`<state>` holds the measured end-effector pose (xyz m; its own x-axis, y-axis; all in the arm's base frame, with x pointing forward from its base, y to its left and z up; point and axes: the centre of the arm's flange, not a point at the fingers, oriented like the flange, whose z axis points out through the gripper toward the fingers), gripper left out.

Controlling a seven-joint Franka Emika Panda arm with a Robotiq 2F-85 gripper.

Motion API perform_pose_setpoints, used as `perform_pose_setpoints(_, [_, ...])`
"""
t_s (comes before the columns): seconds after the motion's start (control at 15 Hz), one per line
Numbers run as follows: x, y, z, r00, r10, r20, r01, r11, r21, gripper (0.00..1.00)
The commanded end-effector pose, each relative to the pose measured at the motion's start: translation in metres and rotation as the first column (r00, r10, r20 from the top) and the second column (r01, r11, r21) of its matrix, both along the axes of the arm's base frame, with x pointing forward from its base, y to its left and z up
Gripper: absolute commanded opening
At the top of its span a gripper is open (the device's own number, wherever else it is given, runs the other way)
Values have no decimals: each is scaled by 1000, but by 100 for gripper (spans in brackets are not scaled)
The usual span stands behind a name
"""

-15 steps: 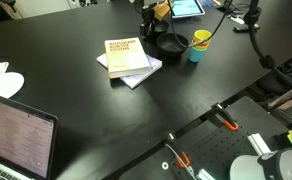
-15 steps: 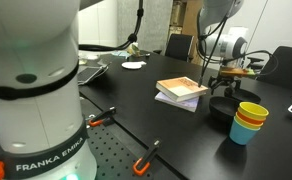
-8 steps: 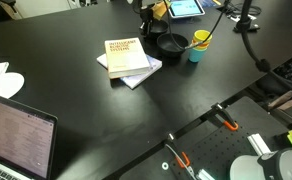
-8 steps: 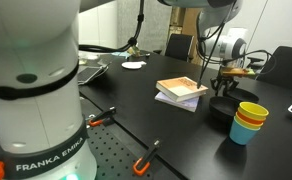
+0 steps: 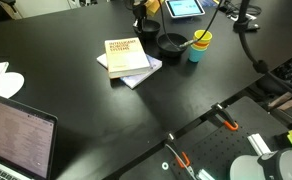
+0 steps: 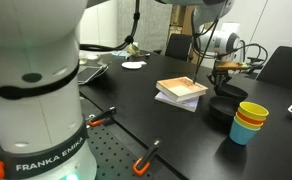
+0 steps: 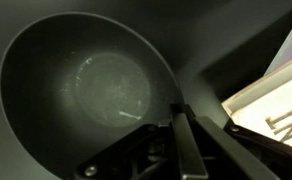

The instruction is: Put the furthest black bowl in the closest black bowl

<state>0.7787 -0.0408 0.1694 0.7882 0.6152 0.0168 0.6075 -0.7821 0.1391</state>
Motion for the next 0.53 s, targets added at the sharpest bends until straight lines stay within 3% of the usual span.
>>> perform_pose_setpoints(0.0, [-2,22,34,1000,-15,19,15,999,-44,10])
perform_pose_setpoints(0.27, [-5,50,88,995,-4,101,15,994,-106,9])
perform_pose_setpoints(0.47, [4,59,100,994,-33,108,49,987,-153,9])
